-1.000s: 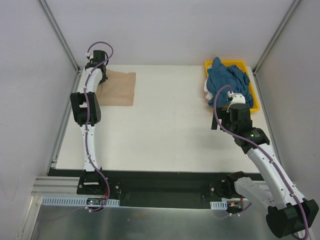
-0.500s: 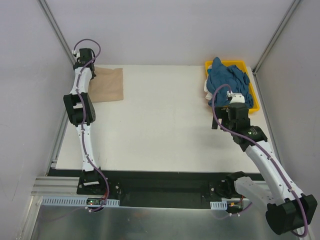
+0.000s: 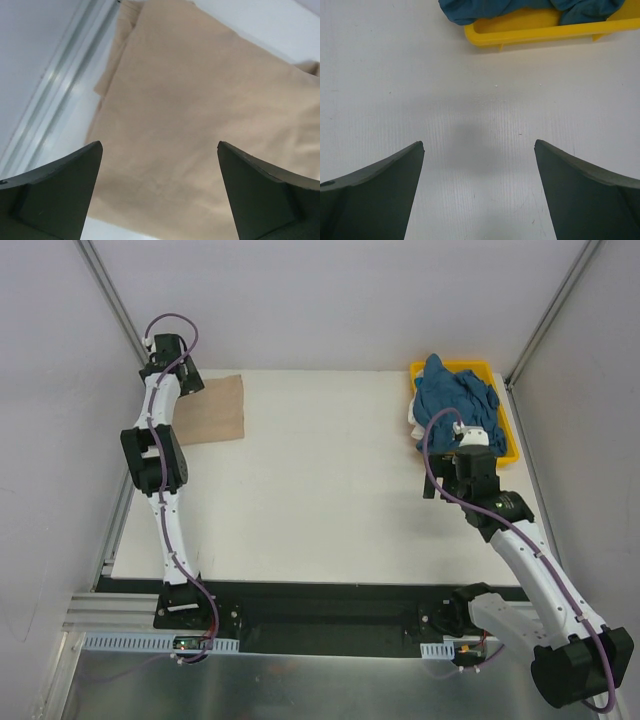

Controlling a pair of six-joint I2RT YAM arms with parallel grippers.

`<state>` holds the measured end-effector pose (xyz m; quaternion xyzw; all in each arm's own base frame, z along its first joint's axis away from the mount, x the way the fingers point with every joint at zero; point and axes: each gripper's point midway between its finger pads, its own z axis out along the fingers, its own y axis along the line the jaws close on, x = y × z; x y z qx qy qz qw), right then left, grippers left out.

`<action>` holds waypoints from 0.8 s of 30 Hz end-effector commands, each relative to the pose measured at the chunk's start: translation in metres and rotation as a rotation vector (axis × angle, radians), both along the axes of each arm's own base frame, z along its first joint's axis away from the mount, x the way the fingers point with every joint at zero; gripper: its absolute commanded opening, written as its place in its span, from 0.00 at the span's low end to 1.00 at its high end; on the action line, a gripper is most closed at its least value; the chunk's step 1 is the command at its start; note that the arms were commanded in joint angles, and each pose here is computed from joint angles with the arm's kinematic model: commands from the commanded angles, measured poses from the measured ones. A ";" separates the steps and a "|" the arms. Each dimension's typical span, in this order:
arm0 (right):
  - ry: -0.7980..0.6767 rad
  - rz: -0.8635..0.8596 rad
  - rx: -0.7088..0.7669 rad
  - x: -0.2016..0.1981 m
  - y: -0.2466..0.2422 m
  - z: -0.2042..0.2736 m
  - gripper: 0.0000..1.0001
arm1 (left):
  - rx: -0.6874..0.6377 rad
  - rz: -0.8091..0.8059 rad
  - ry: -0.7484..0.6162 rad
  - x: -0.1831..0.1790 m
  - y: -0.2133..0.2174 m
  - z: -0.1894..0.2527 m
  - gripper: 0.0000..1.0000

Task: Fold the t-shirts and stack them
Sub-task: Put the neatly folded tshirt into the corner of the board with the left arm

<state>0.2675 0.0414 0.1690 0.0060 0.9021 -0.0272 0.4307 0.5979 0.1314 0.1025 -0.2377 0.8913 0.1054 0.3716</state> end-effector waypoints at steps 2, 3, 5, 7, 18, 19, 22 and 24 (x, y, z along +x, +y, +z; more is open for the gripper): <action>-0.069 -0.038 0.024 0.009 -0.002 0.019 0.96 | -0.206 -0.109 -0.146 -0.017 -0.081 0.079 0.99; -0.070 -0.035 0.032 0.010 -0.001 0.020 0.96 | -0.211 -0.121 -0.141 -0.022 -0.093 0.080 0.99; -0.079 -0.040 0.052 0.011 0.002 0.021 0.96 | -0.231 -0.158 -0.132 -0.037 -0.128 0.086 0.99; -0.093 -0.050 0.074 0.014 0.003 0.022 0.96 | -0.249 -0.182 -0.113 -0.060 -0.154 0.089 0.99; -0.175 -0.028 0.247 0.002 0.020 0.016 0.96 | -0.252 -0.288 -0.157 -0.221 -0.251 0.116 0.99; -0.184 -0.023 0.256 -0.001 0.020 0.016 0.96 | -0.242 -0.288 -0.116 -0.240 -0.250 0.094 0.99; -0.189 -0.005 0.283 -0.006 0.024 0.004 0.97 | -0.259 -0.320 -0.150 -0.281 -0.254 0.083 0.99; -0.194 0.011 0.298 -0.008 0.028 0.000 0.96 | -0.293 -0.331 -0.186 -0.305 -0.248 0.070 0.99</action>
